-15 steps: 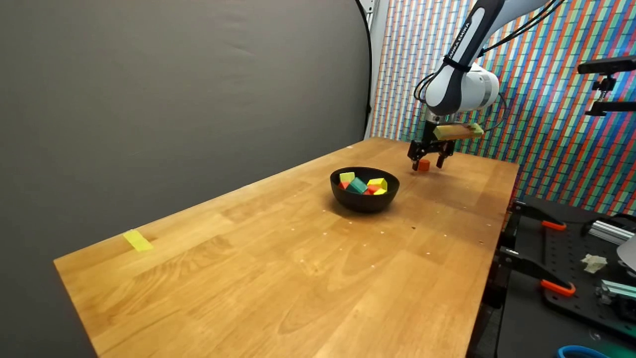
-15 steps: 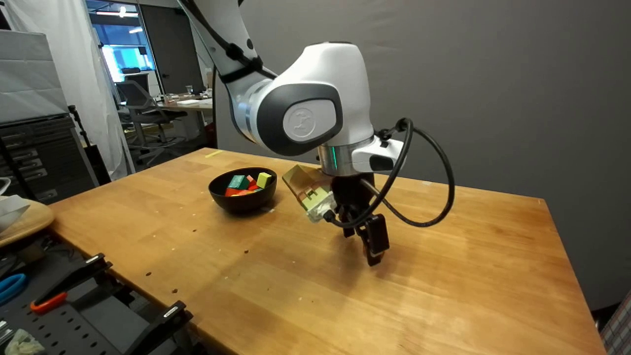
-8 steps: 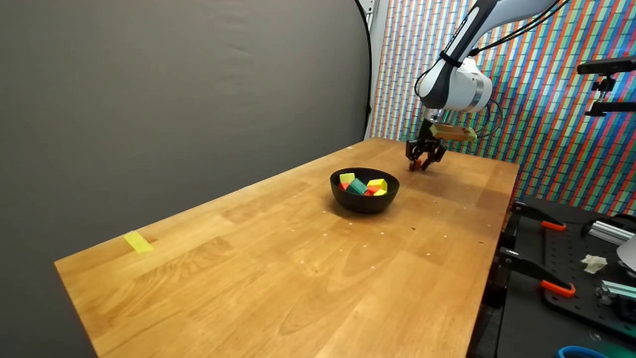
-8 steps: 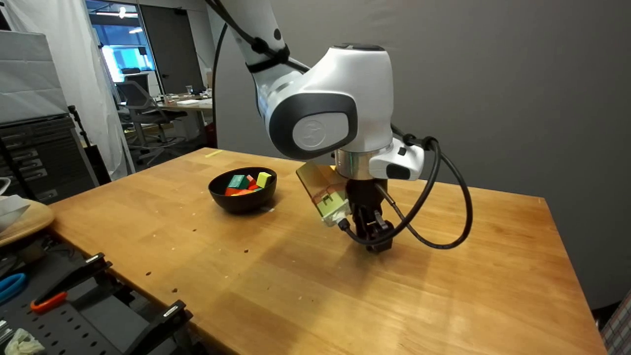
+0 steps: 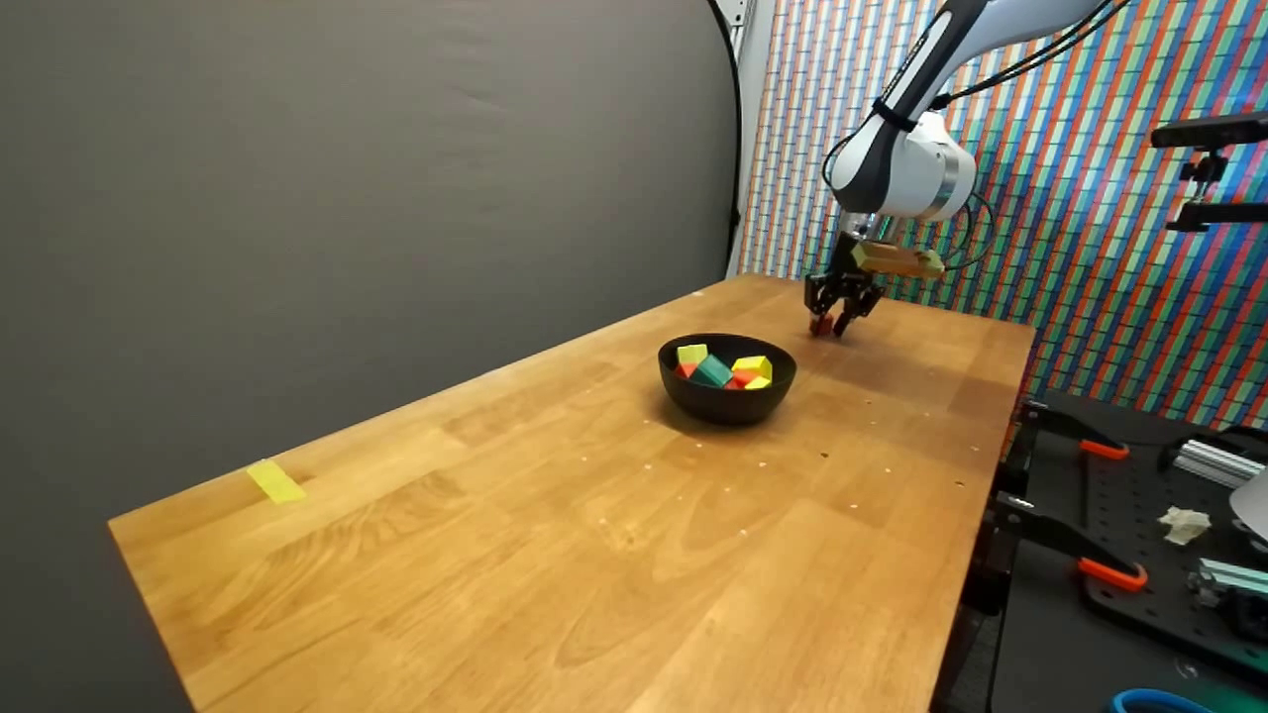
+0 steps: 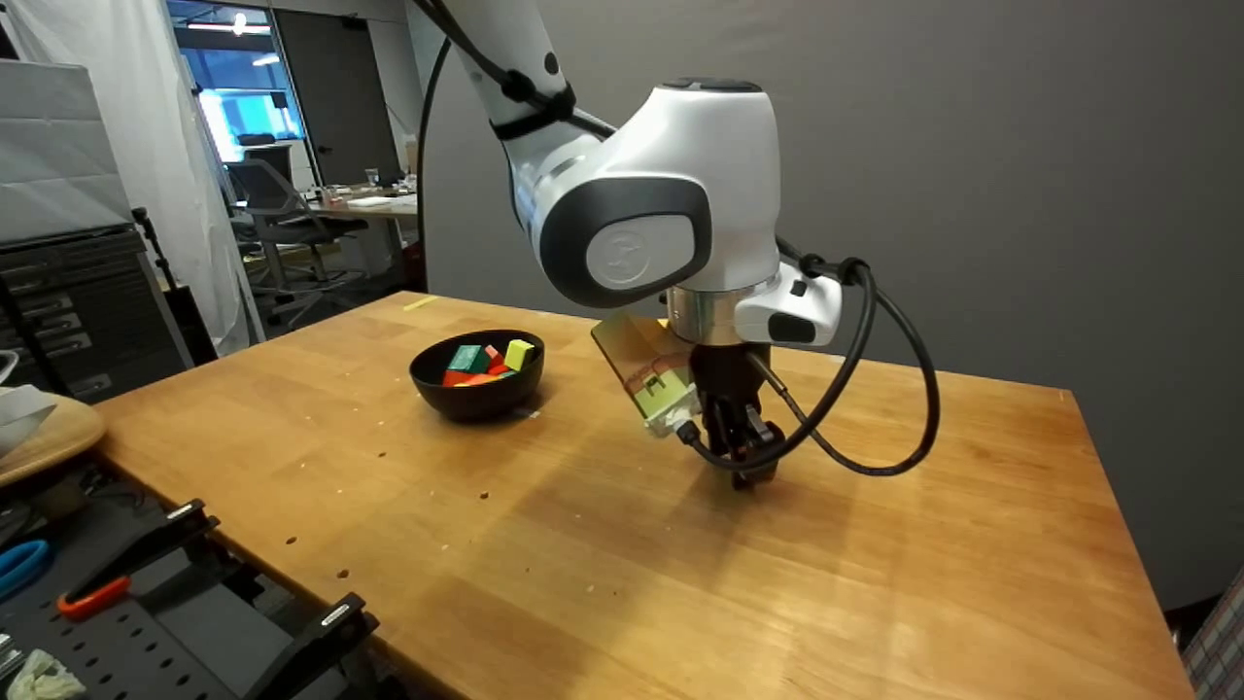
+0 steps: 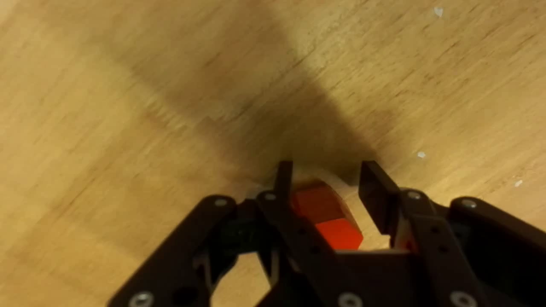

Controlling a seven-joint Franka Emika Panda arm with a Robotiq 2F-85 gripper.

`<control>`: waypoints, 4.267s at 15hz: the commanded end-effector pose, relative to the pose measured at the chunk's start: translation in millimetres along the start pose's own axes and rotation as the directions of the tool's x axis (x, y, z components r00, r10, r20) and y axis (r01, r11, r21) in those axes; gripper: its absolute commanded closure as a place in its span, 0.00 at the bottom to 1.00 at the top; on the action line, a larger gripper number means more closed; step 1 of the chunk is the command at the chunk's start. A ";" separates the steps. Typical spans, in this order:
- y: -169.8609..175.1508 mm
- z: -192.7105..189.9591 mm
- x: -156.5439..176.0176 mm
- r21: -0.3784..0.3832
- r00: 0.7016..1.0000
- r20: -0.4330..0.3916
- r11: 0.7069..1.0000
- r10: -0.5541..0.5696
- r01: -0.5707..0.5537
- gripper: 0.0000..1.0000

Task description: Put all the blocks on the table in the black bowl

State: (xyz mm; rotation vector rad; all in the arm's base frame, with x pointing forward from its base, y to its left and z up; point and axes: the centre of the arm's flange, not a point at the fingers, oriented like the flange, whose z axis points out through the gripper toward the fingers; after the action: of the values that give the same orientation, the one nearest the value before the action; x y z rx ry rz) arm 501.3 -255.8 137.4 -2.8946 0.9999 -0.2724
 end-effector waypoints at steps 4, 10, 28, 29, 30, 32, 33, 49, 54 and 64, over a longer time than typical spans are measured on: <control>-2.7 -6.8 19.1 -0.009 0.999 -0.053 1.000 0.006 -0.007 0.01; -16.1 1.3 34.7 -0.015 0.999 -0.040 1.000 -0.004 0.004 0.33; -50.3 -137.7 -104.3 -0.120 0.904 -0.206 0.927 -0.374 0.356 0.82; -59.0 -141.9 -115.4 -0.112 0.882 -0.228 0.911 -0.412 0.397 0.82; -69.7 -142.9 -124.3 -0.104 0.858 -0.245 0.892 -0.452 0.440 0.82; -96.7 -140.6 -139.1 -0.068 0.811 -0.266 0.849 -0.522 0.524 0.82; -113.8 -137.5 -146.1 -0.034 0.792 -0.262 0.826 -0.551 0.563 0.82; -228.7 -94.1 -126.8 0.043 0.843 0.043 0.844 -0.536 0.535 0.00; -191.0 -172.0 -150.5 0.070 0.881 0.144 0.893 -0.451 0.445 0.00; -80.2 -275.9 -212.9 0.276 0.978 0.011 0.941 -0.208 0.197 0.00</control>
State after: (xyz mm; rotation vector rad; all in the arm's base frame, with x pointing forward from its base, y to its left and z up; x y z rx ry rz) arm 399.0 -47.4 356.2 -2.8218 0.5529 -0.2274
